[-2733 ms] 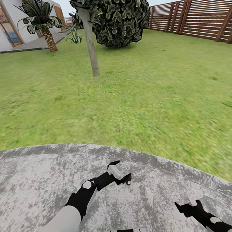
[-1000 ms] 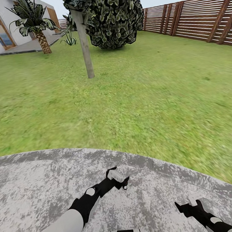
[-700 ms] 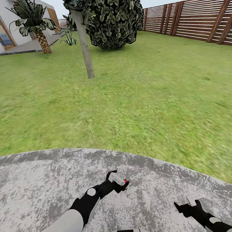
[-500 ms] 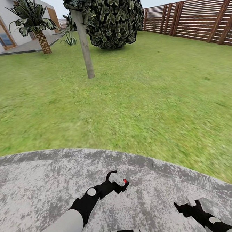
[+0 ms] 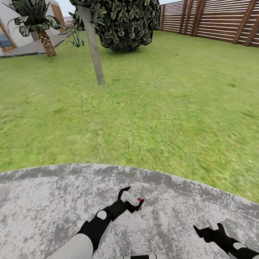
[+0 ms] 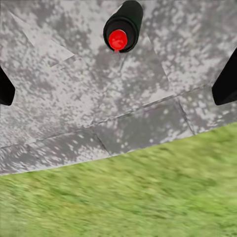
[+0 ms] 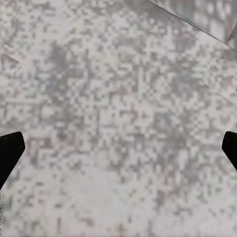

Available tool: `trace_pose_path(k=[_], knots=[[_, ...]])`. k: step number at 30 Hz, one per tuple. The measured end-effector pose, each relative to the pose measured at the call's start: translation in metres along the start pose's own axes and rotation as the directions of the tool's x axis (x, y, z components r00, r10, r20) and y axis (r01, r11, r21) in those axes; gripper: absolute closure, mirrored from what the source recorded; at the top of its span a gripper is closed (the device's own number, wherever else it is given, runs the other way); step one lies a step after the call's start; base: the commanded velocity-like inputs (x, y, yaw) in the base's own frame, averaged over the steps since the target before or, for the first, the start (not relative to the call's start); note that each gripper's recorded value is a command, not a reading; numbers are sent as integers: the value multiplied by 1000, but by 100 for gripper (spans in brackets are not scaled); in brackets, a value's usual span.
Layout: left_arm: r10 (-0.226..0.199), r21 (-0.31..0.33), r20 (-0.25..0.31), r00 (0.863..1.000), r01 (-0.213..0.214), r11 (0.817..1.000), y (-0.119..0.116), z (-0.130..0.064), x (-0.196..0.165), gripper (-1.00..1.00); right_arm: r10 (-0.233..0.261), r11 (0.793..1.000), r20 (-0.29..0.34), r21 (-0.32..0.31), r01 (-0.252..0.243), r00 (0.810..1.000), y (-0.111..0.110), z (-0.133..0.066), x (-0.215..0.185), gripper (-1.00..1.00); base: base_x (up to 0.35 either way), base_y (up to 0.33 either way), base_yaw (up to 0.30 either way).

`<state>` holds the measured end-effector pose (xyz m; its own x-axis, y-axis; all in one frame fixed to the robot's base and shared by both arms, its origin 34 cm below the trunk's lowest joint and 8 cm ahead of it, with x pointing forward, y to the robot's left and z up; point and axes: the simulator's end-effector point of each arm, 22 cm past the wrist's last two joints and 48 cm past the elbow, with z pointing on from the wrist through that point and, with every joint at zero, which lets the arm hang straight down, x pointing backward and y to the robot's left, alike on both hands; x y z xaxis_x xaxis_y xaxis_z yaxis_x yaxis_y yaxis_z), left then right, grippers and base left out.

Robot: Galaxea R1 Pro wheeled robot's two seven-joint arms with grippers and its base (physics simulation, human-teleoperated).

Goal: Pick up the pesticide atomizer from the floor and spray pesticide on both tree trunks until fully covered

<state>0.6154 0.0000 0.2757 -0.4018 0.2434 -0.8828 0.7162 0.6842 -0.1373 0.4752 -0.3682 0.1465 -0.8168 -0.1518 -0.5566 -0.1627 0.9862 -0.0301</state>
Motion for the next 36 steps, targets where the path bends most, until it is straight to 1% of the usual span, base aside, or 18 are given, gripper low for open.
trace_pose_path(k=[2, 3, 4, 7, 10, 17, 36], knots=[[13, -32, 29, 999, -12, 999, 7, 0, -5, -100, 3, 1000, -2, 4, -3, 1000, 4, 2, 1, -100, 0, 0, 0], [29, -54, 66, 997, -26, 998, 11, 0, -13, -100, 5, 1000, -4, 14, -5, 1000, 5, 3, 2, -100, 0, 0, 0], [41, -62, 91, 995, -36, 997, 12, -1, -17, -100, 7, 1000, -6, 25, -7, 1000, 4, 3, 3, -100, 0, 0, 0], [55, -69, 121, 991, -47, 997, 13, -1, -22, -100, 11, 999, -11, 34, -10, 1000, 7, 5, 5, -100, 0, 0, 0], [59, -74, 135, 989, -49, 996, 14, -1, -23, -100, 13, 999, -16, 38, -13, 1000, 9, 6, 8, -100, 0, 0, 0], [53, -72, 136, 989, -44, 996, 13, 0, -19, -100, 16, 999, -27, 38, -15, 1000, 11, 8, 14, -100, 0, 0, 0], [31, -61, 115, 993, -24, 998, 9, 4, -1, -100, 17, 999, -61, 33, -15, 998, 13, 11, 31, -100, 0, 0, 0]])
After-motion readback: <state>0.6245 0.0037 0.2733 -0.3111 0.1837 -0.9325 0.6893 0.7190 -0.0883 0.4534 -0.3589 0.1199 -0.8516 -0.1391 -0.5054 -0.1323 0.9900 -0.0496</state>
